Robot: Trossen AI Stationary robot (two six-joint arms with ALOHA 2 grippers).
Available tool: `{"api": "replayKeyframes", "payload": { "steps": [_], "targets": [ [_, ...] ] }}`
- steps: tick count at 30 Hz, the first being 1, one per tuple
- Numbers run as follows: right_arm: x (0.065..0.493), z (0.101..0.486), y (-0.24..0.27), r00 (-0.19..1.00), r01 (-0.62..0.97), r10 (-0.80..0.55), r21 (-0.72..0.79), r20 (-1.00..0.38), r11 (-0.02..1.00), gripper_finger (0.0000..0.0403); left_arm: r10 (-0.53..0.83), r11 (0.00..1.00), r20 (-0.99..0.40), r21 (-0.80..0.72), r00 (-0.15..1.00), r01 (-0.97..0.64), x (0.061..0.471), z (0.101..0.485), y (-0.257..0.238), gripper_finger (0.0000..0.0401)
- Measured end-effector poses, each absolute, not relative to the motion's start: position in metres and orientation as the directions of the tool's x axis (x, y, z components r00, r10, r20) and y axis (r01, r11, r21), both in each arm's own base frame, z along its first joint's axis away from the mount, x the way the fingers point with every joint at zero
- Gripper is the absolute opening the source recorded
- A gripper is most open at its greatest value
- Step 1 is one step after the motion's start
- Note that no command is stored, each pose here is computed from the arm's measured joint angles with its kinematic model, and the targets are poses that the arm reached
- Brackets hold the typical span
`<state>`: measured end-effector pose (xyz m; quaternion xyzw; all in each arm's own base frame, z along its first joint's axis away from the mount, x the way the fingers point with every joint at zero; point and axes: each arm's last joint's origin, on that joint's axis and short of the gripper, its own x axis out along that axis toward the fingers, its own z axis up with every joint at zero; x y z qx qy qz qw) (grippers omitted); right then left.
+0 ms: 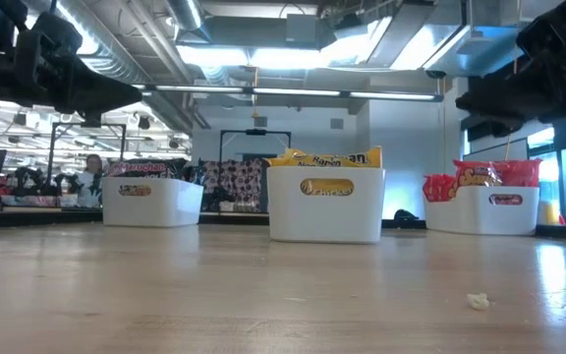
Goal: Sort Maruchan noodles
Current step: Return to Home Position
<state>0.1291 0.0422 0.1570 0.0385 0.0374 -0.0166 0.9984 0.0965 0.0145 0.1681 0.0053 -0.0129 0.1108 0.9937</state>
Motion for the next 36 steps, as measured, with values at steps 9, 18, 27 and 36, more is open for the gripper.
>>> {"api": "replayKeyframes", "payload": {
  "steps": [9,18,27,36],
  "targets": [
    [0.113,0.159,0.036,0.996,0.012,-0.005,0.075,-0.09,0.997,0.0035,0.22,0.975,0.026,0.008,0.975,-0.22,0.096,0.168,0.015,0.0073],
    [0.091,0.175,0.031,0.987,-0.143,0.136,0.088,0.085,0.986,0.0035,0.22,0.975,0.026,0.008,0.975,-0.22,0.097,0.168,0.015,0.0073],
    [0.094,0.173,0.019,0.992,0.103,-0.106,0.046,0.065,0.994,0.0035,0.22,0.975,0.03,0.008,0.975,-0.22,0.096,0.168,0.015,0.0073],
    [0.094,0.173,0.015,0.982,0.172,-0.176,0.053,0.064,0.984,0.0035,0.231,0.973,0.03,0.008,0.973,-0.231,0.096,0.168,0.015,0.0073]
  ]
}}
